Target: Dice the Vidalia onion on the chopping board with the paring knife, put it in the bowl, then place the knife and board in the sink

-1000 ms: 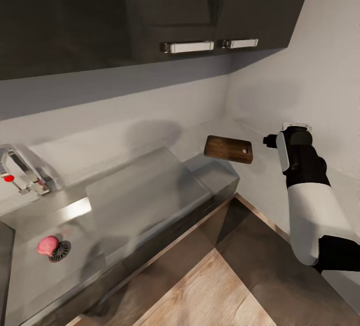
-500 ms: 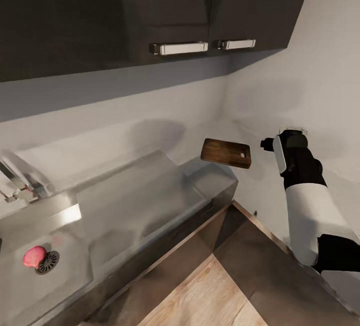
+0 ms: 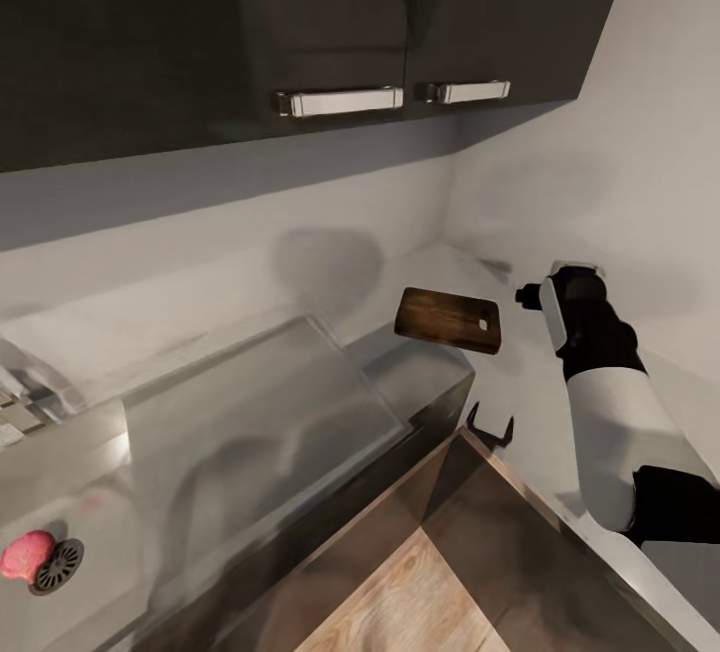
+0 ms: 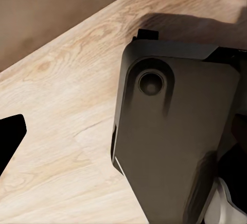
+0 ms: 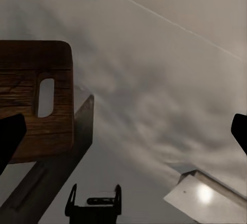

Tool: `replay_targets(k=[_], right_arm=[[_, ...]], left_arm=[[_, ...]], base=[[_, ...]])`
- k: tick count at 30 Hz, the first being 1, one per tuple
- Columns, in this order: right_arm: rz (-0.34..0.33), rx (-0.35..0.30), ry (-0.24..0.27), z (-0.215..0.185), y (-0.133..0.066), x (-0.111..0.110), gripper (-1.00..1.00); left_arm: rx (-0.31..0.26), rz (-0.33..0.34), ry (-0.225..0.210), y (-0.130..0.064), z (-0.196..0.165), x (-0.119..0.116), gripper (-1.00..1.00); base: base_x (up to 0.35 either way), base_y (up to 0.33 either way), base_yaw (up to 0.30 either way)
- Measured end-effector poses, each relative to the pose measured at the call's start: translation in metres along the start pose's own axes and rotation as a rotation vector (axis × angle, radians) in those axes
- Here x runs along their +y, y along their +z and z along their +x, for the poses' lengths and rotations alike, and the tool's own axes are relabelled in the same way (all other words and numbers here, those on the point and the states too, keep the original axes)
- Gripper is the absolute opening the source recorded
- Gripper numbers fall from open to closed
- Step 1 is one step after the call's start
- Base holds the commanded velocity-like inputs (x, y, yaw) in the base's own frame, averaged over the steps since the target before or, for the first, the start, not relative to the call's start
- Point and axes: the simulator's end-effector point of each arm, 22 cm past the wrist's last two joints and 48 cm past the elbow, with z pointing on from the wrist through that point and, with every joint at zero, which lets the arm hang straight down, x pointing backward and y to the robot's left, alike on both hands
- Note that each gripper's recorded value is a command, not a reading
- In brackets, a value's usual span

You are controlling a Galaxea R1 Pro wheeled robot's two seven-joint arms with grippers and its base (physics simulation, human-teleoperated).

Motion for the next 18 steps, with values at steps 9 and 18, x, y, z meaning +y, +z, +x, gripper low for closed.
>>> replay_targets(k=[9,18], right_arm=[[0.000,-0.005,0.001,0.0003,0.0017,0.0008,1.00],[-0.001,-0.005,0.001,0.0004,0.0018,0.0008,1.00]], left_arm=[[0.000,-0.001,0.000,0.0000,-0.0001,0.0004,1.00],[0.000,0.000,0.001,0.0000,0.0001,-0.0006,1.00]], base=[[0.003,-0.003,0.000],[0.000,0.000,0.000]])
